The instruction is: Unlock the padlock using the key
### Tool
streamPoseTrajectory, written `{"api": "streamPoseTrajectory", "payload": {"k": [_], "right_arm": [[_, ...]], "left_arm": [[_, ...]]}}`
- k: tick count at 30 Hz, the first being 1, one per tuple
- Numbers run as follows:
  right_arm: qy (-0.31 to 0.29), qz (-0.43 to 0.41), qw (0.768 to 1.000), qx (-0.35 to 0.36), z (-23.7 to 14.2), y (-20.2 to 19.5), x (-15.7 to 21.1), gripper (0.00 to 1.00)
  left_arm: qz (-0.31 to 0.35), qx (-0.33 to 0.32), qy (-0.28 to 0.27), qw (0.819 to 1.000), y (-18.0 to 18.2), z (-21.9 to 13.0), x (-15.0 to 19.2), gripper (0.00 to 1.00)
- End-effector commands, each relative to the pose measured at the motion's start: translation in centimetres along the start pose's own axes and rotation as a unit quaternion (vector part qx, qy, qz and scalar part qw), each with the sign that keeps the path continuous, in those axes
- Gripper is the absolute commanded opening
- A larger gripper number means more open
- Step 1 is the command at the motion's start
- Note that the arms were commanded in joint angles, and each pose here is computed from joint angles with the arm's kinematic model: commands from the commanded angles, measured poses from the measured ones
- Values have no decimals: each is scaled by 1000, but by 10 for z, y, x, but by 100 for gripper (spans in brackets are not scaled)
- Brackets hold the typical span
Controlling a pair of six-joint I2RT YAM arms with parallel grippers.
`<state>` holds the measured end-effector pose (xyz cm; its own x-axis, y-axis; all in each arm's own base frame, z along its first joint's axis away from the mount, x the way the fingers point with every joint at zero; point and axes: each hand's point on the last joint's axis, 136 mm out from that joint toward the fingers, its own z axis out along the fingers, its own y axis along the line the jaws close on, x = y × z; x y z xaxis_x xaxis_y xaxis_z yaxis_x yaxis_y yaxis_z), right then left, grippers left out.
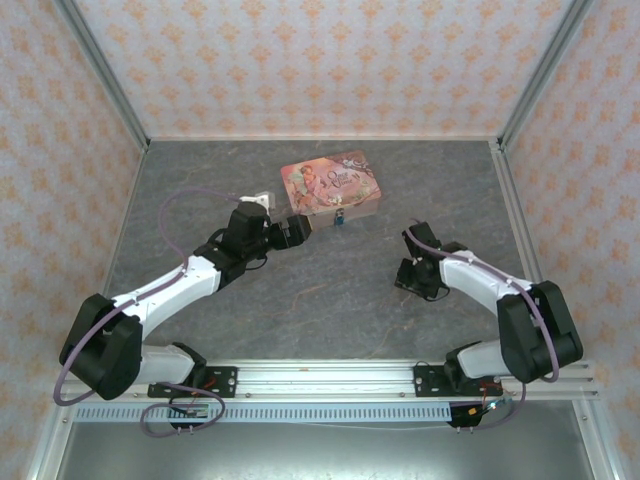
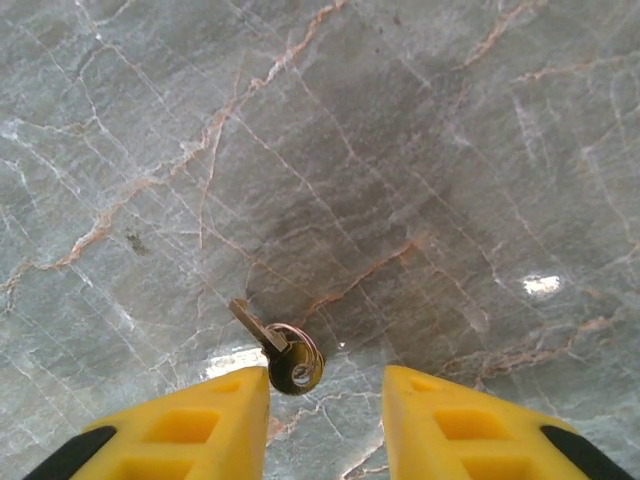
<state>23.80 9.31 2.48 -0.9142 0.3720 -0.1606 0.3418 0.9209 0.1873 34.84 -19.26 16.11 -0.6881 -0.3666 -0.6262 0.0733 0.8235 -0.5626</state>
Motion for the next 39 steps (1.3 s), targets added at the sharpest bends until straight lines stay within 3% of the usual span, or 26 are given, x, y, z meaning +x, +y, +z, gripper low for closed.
{"api": "streamPoseTrajectory", "payload": {"k": [1, 17, 21, 28, 39], "right_arm": [[-18, -8, 1000, 5, -2, 5, -11, 31], [17, -16, 1000, 19, 16, 5, -2, 20], [27, -17, 999, 18, 17, 5, 3, 13], [6, -17, 1000, 4, 5, 8, -2, 0], [-58, -3, 993, -101, -22, 39, -16, 0]], "left_arm": [[4, 11, -9, 1000, -13, -2, -10, 100], [8, 1, -8, 1000, -11, -4, -10, 100], [8, -2, -9, 1000, -8, -5, -9, 100], [14, -8, -14, 1000, -8, -9, -12, 100], [-9, 29, -26, 999, -27, -24, -23, 100]]}}
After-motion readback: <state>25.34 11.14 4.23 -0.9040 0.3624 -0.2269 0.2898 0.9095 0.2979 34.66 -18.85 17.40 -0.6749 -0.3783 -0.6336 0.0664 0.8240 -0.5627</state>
